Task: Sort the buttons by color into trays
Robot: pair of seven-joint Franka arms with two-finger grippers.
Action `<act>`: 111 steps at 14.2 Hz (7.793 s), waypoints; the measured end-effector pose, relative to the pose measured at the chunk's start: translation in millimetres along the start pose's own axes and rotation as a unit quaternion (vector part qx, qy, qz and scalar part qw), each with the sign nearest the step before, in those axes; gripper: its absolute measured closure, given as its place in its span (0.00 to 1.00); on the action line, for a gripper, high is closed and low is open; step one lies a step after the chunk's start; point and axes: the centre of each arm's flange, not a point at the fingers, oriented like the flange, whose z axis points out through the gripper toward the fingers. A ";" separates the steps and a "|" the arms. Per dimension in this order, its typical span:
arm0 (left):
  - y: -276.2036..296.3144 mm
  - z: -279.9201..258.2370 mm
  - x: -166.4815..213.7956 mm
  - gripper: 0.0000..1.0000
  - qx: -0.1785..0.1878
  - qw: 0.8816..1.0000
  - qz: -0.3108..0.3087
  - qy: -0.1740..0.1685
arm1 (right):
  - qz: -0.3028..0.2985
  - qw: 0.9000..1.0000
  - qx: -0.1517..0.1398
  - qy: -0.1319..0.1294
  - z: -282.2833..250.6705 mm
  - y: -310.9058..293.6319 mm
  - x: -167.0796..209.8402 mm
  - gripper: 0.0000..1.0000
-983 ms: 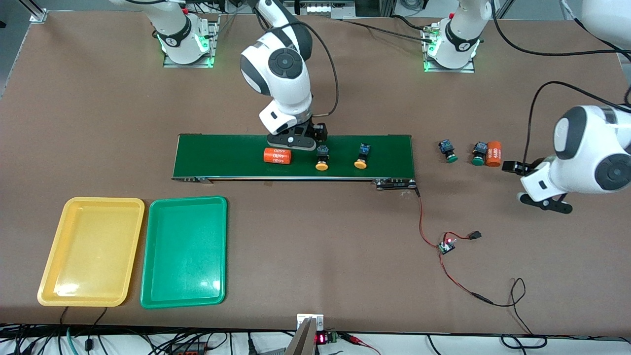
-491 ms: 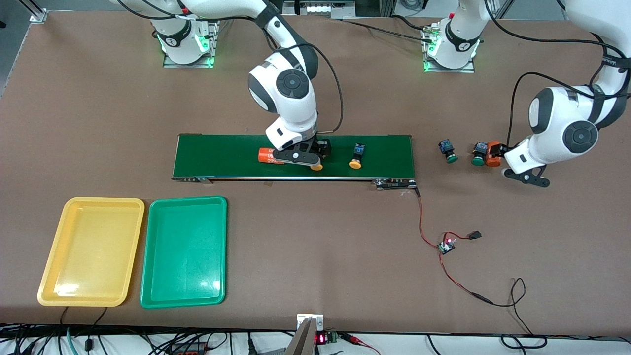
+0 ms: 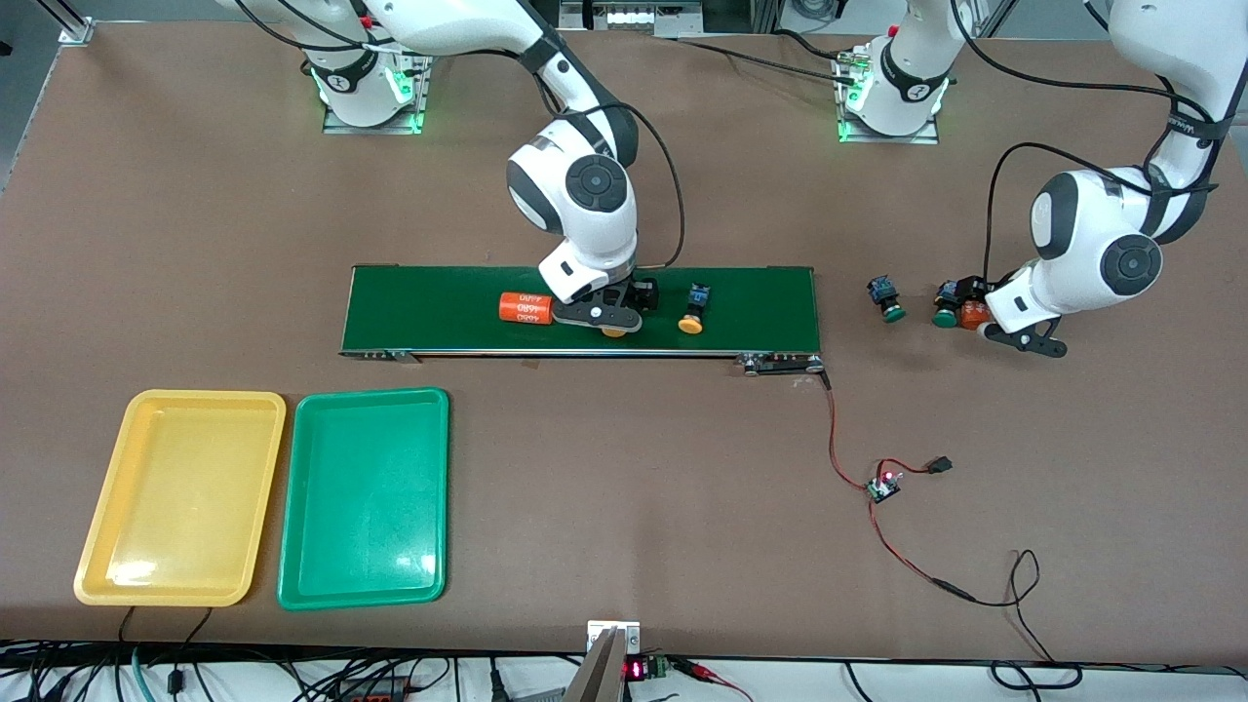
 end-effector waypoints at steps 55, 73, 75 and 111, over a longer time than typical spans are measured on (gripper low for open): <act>177.4 -100.9 89.6 0.00 -0.001 0.998 -0.020 -0.061 | 0.043 0.999 0.010 -0.010 -64.1 101.0 9.6 0.00; 162.3 29.4 12.4 0.59 -0.031 0.978 -0.204 0.012 | 0.054 0.998 0.017 -0.010 2.9 58.1 19.7 0.41; 161.5 20.7 12.6 0.59 -0.029 0.979 -0.204 0.008 | 0.053 0.998 0.013 -0.010 3.9 61.6 22.5 0.63; 54.7 -39.9 27.6 0.00 -0.003 0.999 0.016 -0.029 | -0.118 0.993 0.020 -0.015 -45.9 585.4 291.5 0.00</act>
